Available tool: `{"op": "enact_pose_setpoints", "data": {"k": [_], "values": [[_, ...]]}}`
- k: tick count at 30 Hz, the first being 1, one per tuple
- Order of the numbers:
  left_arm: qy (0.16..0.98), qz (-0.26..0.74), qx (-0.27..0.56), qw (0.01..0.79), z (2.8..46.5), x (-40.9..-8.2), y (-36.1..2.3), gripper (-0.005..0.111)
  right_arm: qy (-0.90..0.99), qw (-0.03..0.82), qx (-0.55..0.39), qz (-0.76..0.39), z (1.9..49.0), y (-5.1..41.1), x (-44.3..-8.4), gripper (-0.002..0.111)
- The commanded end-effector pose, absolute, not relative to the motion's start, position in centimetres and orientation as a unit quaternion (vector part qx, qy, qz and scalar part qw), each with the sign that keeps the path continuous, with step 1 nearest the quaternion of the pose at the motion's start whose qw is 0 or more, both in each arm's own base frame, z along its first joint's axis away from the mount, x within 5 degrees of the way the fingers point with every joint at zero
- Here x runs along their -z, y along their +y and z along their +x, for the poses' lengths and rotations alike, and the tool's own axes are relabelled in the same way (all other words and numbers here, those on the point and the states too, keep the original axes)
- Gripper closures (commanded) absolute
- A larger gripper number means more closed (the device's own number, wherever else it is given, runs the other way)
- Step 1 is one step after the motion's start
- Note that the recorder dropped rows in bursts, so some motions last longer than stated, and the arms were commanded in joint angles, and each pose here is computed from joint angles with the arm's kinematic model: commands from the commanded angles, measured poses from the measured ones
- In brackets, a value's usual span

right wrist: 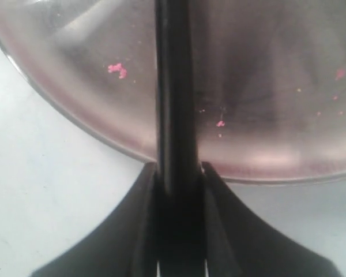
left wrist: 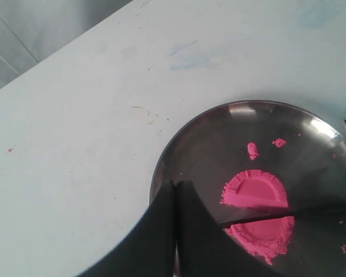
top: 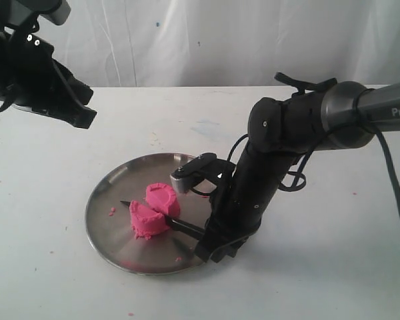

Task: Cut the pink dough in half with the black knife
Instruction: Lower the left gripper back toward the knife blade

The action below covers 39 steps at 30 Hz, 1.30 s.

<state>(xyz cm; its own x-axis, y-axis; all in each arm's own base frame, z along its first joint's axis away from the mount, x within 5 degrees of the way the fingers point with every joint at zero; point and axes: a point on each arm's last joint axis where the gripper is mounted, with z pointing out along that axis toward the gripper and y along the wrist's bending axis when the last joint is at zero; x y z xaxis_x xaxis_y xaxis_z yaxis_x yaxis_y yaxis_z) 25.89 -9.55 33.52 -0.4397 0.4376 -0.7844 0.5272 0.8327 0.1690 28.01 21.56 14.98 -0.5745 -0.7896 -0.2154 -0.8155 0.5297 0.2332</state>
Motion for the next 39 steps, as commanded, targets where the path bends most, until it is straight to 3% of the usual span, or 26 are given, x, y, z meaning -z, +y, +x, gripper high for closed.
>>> {"op": "enact_pose_setpoints", "data": {"k": [1, 18, 25, 39], "values": [[0.849, 0.279, 0.053, 0.445, 25.7, -33.6, -9.4, 0.107, 0.872, 0.031, -0.161, -0.461, 27.8, 21.6, -14.5, 0.108], [0.851, 0.279, 0.052, 0.441, 26.0, -33.3, -9.5, 0.107, 0.890, 0.017, -0.161, -0.427, 27.7, 21.6, -14.5, 0.108], [0.889, 0.223, 0.128, 0.380, 27.8, -28.5, -11.4, 0.107, 0.889, 0.017, -0.154, -0.431, 27.8, 21.5, -14.5, 0.108], [0.905, 0.257, 0.109, 0.322, 30.0, -22.1, -13.5, 0.107, 0.891, 0.026, -0.153, -0.427, 27.9, 21.5, -14.5, 0.108]]}}
